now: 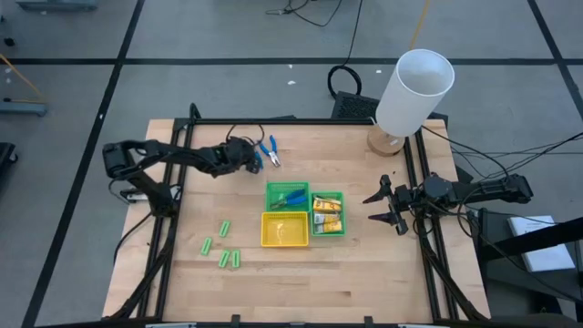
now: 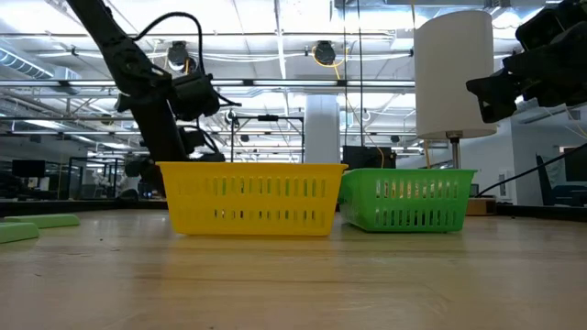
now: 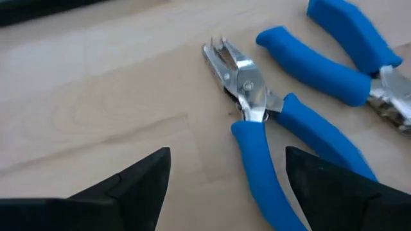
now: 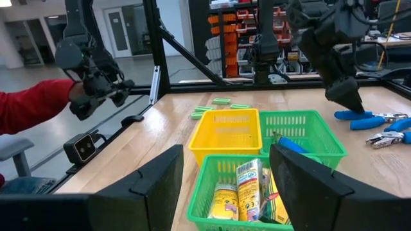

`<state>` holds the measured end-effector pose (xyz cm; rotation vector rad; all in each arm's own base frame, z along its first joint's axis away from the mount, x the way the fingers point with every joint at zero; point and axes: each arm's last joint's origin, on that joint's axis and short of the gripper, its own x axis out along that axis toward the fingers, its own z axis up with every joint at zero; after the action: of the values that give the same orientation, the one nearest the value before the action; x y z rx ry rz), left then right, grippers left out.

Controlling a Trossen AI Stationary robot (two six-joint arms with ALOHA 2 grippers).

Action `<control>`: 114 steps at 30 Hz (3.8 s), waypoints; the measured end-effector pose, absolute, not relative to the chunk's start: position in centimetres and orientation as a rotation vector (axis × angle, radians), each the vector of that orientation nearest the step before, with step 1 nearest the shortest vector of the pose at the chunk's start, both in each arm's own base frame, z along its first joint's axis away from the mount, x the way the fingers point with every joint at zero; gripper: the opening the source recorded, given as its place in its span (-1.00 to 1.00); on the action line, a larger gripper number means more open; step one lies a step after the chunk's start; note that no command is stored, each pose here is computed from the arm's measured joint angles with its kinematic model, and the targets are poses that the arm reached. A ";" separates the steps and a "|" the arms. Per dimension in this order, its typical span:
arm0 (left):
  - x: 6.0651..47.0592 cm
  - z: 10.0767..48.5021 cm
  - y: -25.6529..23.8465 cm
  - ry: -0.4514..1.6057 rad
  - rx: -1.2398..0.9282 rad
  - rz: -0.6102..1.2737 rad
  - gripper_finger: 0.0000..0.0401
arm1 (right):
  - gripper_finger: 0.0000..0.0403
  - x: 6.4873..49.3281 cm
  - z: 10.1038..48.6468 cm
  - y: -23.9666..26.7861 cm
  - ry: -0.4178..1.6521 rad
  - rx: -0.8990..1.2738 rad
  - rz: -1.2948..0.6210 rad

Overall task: Pick & Place School Supplies
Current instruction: Put the blue hole puncher into the right green bin

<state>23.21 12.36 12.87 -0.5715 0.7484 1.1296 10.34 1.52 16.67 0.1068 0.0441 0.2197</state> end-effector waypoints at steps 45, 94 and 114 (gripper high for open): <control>23.7 10.8 12.0 0.836 -0.583 1.095 -0.52 | 0.12 10.3 16.7 1.5 0.044 0.107 0.220; 23.1 14.6 11.3 0.748 -0.581 1.004 -0.53 | 0.12 10.3 16.7 1.5 0.044 0.107 0.220; 23.6 11.5 11.3 0.883 -0.535 1.035 0.16 | 0.12 10.3 16.7 1.5 0.044 0.107 0.220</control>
<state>23.59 11.30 11.49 -0.5355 0.8833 1.0349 10.34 1.52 16.67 0.1067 0.0443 0.2200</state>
